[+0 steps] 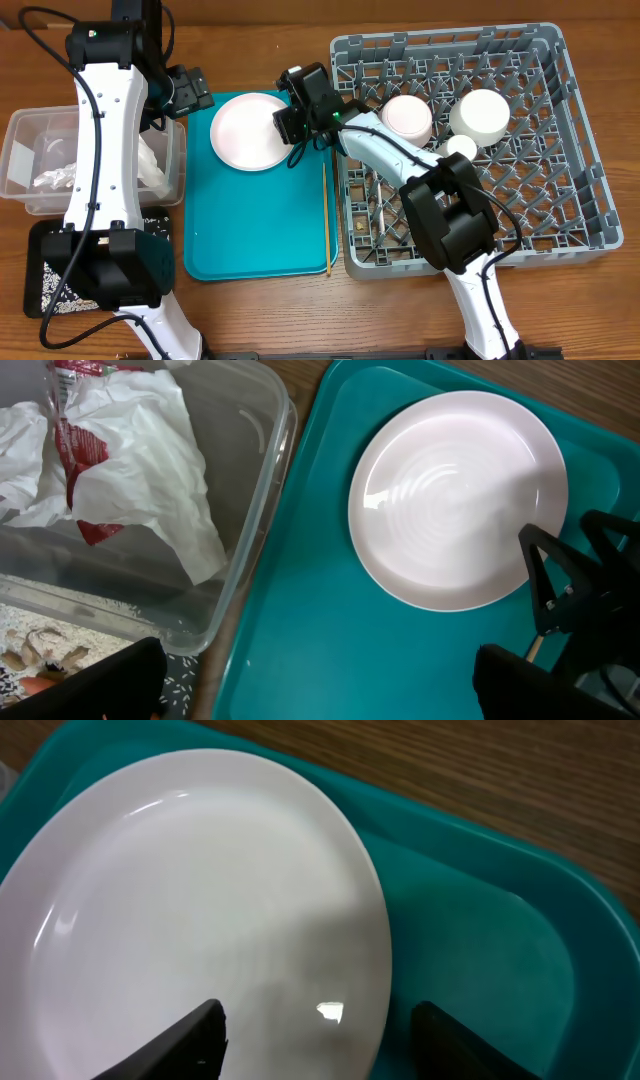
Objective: Sort waste into correct bins and load items into the dishwasher
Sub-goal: 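Grasp the large white plate on the teal tray with the right gripper and lift, then carry the plate right and stand it upright in the rack's back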
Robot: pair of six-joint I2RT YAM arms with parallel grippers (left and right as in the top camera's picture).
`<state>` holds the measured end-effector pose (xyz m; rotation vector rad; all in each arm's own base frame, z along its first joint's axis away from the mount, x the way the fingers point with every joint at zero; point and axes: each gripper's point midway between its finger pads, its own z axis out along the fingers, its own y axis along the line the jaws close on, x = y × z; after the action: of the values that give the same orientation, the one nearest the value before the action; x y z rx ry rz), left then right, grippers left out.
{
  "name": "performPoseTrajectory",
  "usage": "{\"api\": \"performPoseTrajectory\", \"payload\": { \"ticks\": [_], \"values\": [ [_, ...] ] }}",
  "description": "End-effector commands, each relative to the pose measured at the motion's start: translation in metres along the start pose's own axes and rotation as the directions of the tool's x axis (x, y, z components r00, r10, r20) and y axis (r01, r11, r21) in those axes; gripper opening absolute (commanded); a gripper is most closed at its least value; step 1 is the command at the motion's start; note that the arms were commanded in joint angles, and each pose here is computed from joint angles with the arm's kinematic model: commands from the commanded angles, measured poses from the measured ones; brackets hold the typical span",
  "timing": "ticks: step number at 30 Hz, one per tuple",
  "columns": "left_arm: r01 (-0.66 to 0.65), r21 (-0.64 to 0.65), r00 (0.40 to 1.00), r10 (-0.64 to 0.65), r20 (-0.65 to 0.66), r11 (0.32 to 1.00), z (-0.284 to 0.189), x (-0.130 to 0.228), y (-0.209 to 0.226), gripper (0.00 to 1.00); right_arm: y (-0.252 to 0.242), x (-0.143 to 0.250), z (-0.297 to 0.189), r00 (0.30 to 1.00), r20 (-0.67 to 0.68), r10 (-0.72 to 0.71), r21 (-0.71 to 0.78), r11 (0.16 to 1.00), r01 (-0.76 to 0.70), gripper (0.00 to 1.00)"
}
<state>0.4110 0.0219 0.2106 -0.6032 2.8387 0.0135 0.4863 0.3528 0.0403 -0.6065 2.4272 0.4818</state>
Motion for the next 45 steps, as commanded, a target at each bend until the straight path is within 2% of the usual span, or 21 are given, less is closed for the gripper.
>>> {"api": "performPoseTrajectory", "payload": {
  "ticks": [1, 6, 8, 10, 13, 16, 17, 20, 27, 30, 34, 36, 40, 45],
  "values": [
    [-0.018, -0.011, 0.999, 0.019, 0.027, 1.000, -0.006, -0.004, 0.003, 1.00, 0.004, 0.022, 0.017, 0.999, -0.048, -0.003, 0.005, 1.000, 0.003, 0.52],
    [-0.018, -0.011, 0.999, 0.019, 0.027, 1.000, -0.006, -0.004, 0.003, 1.00, 0.008, 0.025, 0.018, 0.998, -0.057, -0.008, 0.002, 1.000, 0.008, 0.48],
    [-0.018, -0.011, 0.999, 0.019, 0.027, 1.000, -0.006, -0.004, 0.003, 1.00, 0.008, 0.025, 0.018, 0.998, -0.057, -0.009, 0.002, 1.000, 0.009, 0.39],
    [-0.018, -0.011, 0.999, 0.019, 0.027, 1.000, -0.006, -0.004, 0.003, 1.00, 0.008, 0.025, 0.018, 0.998, -0.060, -0.008, 0.002, 1.000, 0.008, 0.23],
    [-0.018, -0.011, 0.999, 0.019, 0.027, 1.000, -0.006, -0.004, 0.003, 1.00, 0.008, 0.023, 0.018, 0.999, -0.051, -0.009, 0.001, 1.000, 0.009, 0.13],
    [-0.018, -0.011, 0.999, 0.019, 0.027, 1.000, -0.006, -0.004, 0.003, 1.00, 0.008, 0.022, 0.018, 0.999, -0.047, -0.009, 0.001, 1.000, 0.009, 0.10],
    [-0.018, -0.011, 0.999, 0.019, 0.027, 1.000, -0.006, -0.004, 0.003, 1.00, 0.008, 0.022, 0.018, 0.999, -0.047, -0.009, 0.001, 1.000, 0.009, 0.04],
    [-0.018, -0.011, 0.999, 0.019, 0.027, 1.000, -0.006, -0.004, 0.003, 1.00, 0.009, 0.011, 0.014, 1.000, -0.026, -0.010, -0.002, 1.000, 0.010, 0.04],
    [-0.018, -0.011, 0.999, 0.019, 0.027, 1.000, -0.006, -0.004, 0.003, 1.00, 0.024, -0.043, -0.028, 0.997, 0.075, -0.022, -0.017, 1.000, 0.023, 0.04],
    [-0.018, -0.011, 0.999, 0.019, 0.027, 1.000, -0.006, -0.004, 0.003, 1.00, 0.032, -0.083, -0.079, 0.985, 0.170, -0.027, -0.026, 0.999, 0.032, 0.04],
    [-0.018, -0.011, 0.999, 0.019, 0.027, 1.000, -0.006, -0.004, 0.003, 1.00, 0.024, -0.110, -0.132, 0.971, 0.239, 0.030, -0.025, 0.999, -0.024, 0.04],
    [-0.018, -0.011, 0.999, 0.019, 0.027, 1.000, -0.006, -0.004, 0.003, 1.00, 0.003, -0.121, -0.172, 0.960, 0.266, 0.083, -0.009, 0.996, -0.083, 0.04],
    [-0.018, -0.011, 0.999, 0.019, 0.027, 1.000, -0.006, -0.004, 0.003, 1.00, -0.042, -0.124, -0.223, 0.948, 0.287, 0.137, 0.049, 0.986, -0.157, 0.04],
    [-0.018, -0.011, 0.999, 0.019, 0.027, 1.000, -0.006, -0.004, 0.003, 1.00, -0.145, -0.096, -0.284, 0.919, 0.280, 0.278, 0.185, 0.924, -0.336, 0.04]
  ]
}}
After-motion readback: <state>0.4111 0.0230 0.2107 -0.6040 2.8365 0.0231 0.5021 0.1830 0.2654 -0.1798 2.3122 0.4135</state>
